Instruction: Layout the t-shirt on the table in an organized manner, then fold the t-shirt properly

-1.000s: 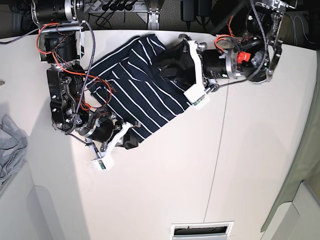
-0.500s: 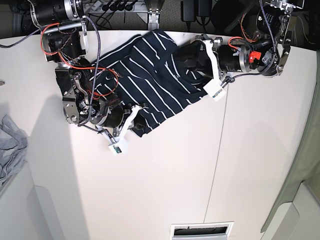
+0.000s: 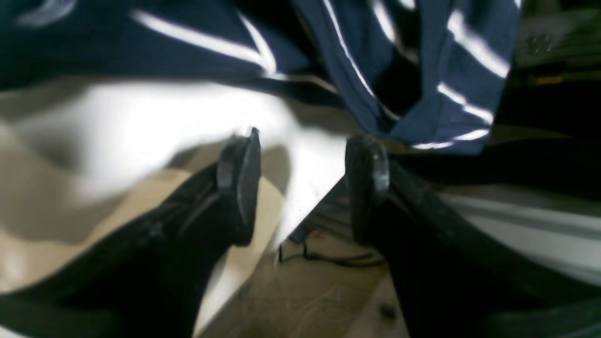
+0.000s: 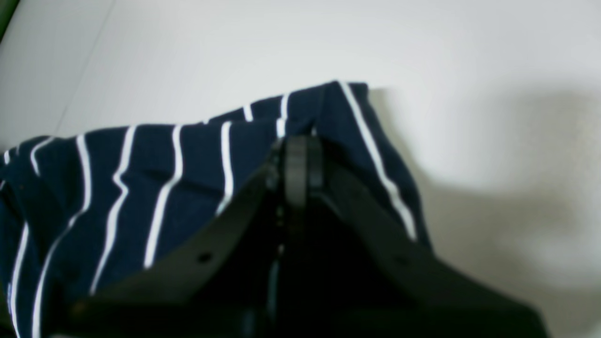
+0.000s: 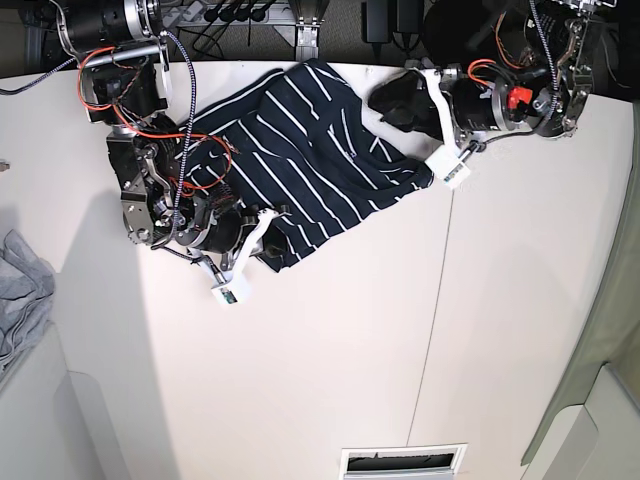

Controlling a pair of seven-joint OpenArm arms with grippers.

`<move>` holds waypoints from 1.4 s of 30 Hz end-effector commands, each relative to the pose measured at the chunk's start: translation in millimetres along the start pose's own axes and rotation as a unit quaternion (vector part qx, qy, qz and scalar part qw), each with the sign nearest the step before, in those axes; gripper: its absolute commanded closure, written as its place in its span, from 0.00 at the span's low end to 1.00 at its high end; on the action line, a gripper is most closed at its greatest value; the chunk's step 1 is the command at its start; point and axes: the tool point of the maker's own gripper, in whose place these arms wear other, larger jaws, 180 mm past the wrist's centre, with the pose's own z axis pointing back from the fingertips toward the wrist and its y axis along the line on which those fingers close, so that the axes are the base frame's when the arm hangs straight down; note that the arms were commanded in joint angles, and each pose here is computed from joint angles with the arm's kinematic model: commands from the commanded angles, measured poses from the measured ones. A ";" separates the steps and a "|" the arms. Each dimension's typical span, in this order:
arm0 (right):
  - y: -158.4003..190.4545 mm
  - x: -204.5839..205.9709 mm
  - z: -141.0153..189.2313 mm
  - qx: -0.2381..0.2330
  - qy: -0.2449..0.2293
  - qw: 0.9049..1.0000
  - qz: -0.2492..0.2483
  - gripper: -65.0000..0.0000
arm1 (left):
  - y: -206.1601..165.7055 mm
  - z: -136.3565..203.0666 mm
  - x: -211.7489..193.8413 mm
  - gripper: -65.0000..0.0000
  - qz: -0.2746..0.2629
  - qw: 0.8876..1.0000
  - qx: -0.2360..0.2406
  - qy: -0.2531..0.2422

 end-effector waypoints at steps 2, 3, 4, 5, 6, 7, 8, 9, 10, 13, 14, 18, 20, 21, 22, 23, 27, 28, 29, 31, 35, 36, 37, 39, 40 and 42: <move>-3.6 13.1 2.9 -0.003 -0.011 1.000 0.009 1.00 | 6.6 16.2 23.4 0.52 -0.007 0.999 0.009 -0.043; -3.4 12.5 2.9 -0.003 -0.010 1.000 0.009 1.00 | 11.4 22.0 28.4 0.52 -0.006 0.998 0.017 -0.053; -3.9 11.2 2.9 -0.004 -0.008 1.000 0.010 1.00 | 16.1 28.4 32.5 0.52 -0.005 0.998 0.026 -0.060; -4.4 9.9 2.8 -0.005 -0.006 1.000 0.012 1.00 | 18.1 35.0 37.0 0.52 -0.001 0.997 0.028 -0.069; -5.4 8.4 3.2 -0.007 -0.004 1.000 0.013 1.00 | 17.3 42.3 43.1 0.52 0.006 0.996 0.023 -0.081; -5.7 7.2 3.3 -0.007 -0.003 1.000 0.012 1.00 | 13.1 49.6 49.8 0.52 0.014 0.995 0.010 -0.097; -6.7 5.4 3.9 -0.008 -0.002 1.000 0.012 1.00 | 7.1 55.8 56.6 0.52 0.018 0.994 -0.005 -0.110; -7.2 2.4 4.2 -0.008 0.000 1.000 0.010 1.00 | 0.1 59.6 60.7 0.52 0.016 0.993 -0.018 -0.115; -7.9 0.3 4.6 -0.009 0.002 1.000 0.009 1.00 | -7.6 61.5 63.1 0.52 0.008 0.993 -0.029 -0.112; -6.8 -5.1 4.3 -0.008 0.005 1.000 0.005 1.00 | -38.7 56.9 69.8 0.52 -0.025 0.992 -0.072 -0.105; -6.4 -6.9 4.1 -0.007 0.006 1.000 0.004 1.00 | -50.8 51.6 69.9 0.52 -0.037 0.991 -0.086 -0.100; -5.9 -8.4 4.0 -0.006 0.007 1.000 0.002 1.00 | -90.2 16.8 61.3 0.52 -0.069 0.987 -0.124 -0.080; -6.5 -6.9 4.3 -0.007 0.006 1.000 0.003 1.00 | -95.1 -4.0 56.0 0.52 -0.086 0.987 -0.111 -0.077; -6.4 -6.7 4.2 -0.007 0.006 1.000 0.003 1.00 | -96.1 -13.4 53.0 0.52 -0.093 0.987 -0.104 -0.076; -6.4 -6.4 4.2 -0.007 0.005 1.000 0.004 1.00 | -96.6 -22.4 47.4 0.52 -0.097 0.988 -0.100 -0.069; -6.4 -6.4 4.2 -0.007 0.005 1.000 0.003 1.00 | -96.7 -31.0 40.2 0.52 -0.097 0.989 -0.097 -0.058; -6.3 -6.6 4.2 -0.007 0.006 1.000 0.004 1.00 | -80.3 -55.4 3.6 0.52 -0.088 0.993 -0.078 0.006; -6.5 -6.6 4.3 -0.007 0.005 1.000 0.004 1.00 | -70.9 -58.8 -1.7 0.52 -0.085 0.994 -0.067 0.016; -7.6 -7.2 4.9 -0.008 0.007 1.000 0.004 1.00 | -60.8 -61.7 -4.6 0.52 -0.083 0.995 -0.057 0.025; -11.5 -10.6 7.0 -0.011 0.014 1.000 0.005 1.00 | -42.5 -66.0 -4.1 0.52 -0.076 0.996 -0.042 0.037; -23.0 -21.6 13.8 -0.022 0.041 0.999 0.007 1.00 | -6.8 -68.2 14.7 0.52 -0.097 0.994 -0.002 0.052; -26.2 -24.8 16.0 -0.025 0.049 0.998 0.007 1.00 | 3.1 -66.3 21.7 0.52 -0.105 0.993 0.010 0.054; -27.6 -28.1 17.7 -0.025 0.055 0.998 0.003 1.00 | 11.3 -64.1 30.0 0.52 -0.110 0.992 0.019 0.053; -28.8 -32.5 21.9 -0.018 0.055 0.998 -0.013 1.00 | 25.7 -58.5 45.1 0.52 -0.120 0.991 0.035 0.051; -28.2 -34.2 24.0 -0.014 0.053 0.998 -0.019 1.00 | 32.6 -55.2 52.0 0.52 -0.127 0.990 0.044 0.050; -28.2 -40.5 29.6 -0.013 0.051 0.998 -0.024 1.00 | 43.1 -48.0 65.8 0.52 -0.137 0.988 0.058 0.046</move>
